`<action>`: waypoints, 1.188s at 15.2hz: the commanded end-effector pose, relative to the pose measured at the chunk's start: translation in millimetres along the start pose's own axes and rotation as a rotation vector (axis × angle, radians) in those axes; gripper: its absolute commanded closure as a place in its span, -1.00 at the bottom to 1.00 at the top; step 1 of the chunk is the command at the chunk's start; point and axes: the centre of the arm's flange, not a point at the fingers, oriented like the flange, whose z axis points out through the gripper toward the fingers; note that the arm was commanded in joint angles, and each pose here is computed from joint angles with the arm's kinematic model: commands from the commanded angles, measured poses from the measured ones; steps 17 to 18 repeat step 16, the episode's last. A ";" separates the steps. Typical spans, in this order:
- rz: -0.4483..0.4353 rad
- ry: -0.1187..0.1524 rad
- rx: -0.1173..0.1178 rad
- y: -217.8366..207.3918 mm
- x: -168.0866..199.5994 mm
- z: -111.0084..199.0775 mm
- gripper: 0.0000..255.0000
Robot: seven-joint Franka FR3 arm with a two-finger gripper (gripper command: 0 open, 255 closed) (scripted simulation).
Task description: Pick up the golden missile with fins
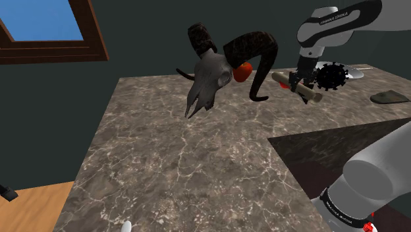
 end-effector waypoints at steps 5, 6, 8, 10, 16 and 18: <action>0.000 0.000 0.000 0.0 -2.3 -28.7 1.00; 0.000 0.000 0.000 0.1 -2.7 -34.0 1.00; 0.000 0.000 0.000 0.3 -3.6 -44.5 1.00; 0.000 0.000 0.000 0.5 -4.5 -55.0 1.00; -0.001 0.000 0.000 1.0 -6.4 -76.8 1.00; -0.001 0.000 0.000 1.0 -6.4 -76.8 1.00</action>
